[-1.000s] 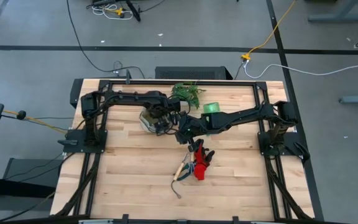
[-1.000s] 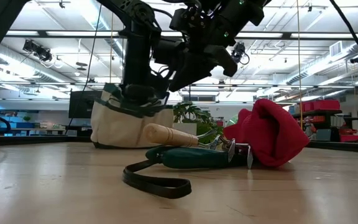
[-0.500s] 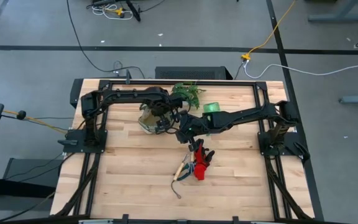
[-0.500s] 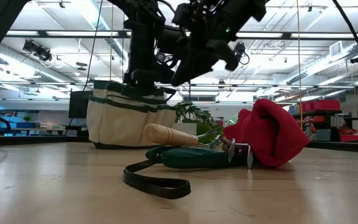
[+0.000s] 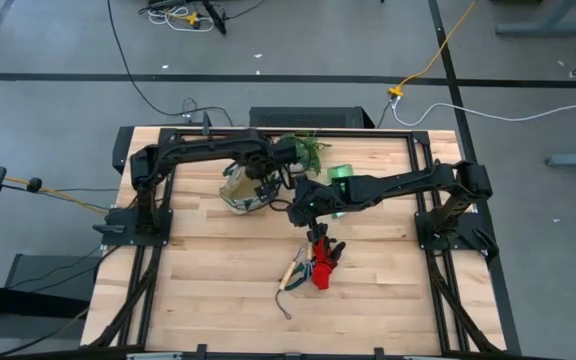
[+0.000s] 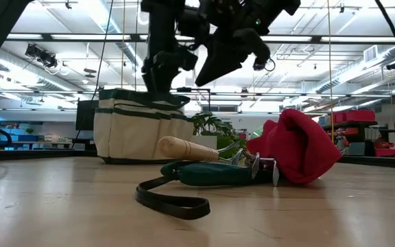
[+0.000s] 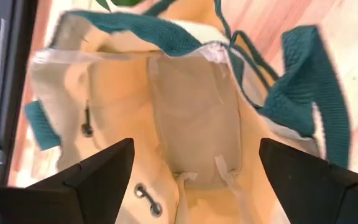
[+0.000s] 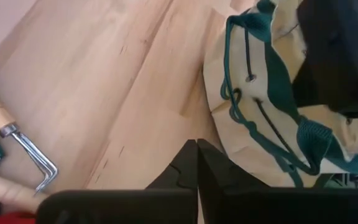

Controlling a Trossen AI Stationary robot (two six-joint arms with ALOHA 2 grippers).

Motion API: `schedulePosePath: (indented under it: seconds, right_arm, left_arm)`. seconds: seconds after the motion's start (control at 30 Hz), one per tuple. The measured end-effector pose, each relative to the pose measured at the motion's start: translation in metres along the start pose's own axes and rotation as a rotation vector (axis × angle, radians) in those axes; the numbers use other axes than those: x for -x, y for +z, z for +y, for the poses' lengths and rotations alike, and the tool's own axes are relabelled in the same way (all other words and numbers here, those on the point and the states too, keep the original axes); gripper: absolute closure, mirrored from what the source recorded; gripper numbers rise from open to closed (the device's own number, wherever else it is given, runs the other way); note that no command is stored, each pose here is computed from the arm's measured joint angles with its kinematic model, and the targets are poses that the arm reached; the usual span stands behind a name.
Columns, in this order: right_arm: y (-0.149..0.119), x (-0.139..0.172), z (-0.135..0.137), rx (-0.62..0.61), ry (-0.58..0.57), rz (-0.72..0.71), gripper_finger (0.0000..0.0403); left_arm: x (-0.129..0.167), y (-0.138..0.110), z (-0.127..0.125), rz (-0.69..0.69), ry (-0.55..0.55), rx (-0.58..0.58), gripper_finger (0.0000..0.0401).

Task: Pick & Place Garden tools in Gardening bag
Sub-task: Put the green spray bottle into the gardening bag

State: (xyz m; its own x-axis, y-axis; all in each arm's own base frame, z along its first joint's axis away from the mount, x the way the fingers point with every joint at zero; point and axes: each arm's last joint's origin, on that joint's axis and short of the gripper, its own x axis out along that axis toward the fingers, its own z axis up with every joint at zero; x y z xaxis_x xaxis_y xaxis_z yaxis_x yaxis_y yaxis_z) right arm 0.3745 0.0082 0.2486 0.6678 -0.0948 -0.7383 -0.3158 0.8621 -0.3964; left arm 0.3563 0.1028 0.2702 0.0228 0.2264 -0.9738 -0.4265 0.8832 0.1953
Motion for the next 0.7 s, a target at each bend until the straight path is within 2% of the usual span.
schedulePosePath:
  seconds: [0.3,0.5,0.7]
  right_arm:
    - [-0.006,0.003,0.0,-0.031,-0.018,0.072,0.0391]
    - [-0.013,0.002,-0.003,-0.102,-0.026,0.13,0.039]
    - [-0.022,0.004,-0.002,-0.133,-0.039,0.233,0.039]
  left_arm:
    - [0.037,-0.005,0.01,-0.038,0.022,0.026,0.0046]
    - [0.079,-0.028,0.025,-0.17,0.086,0.106,0.0046]
    - [0.121,-0.057,0.037,-0.312,0.092,0.154,0.0046]
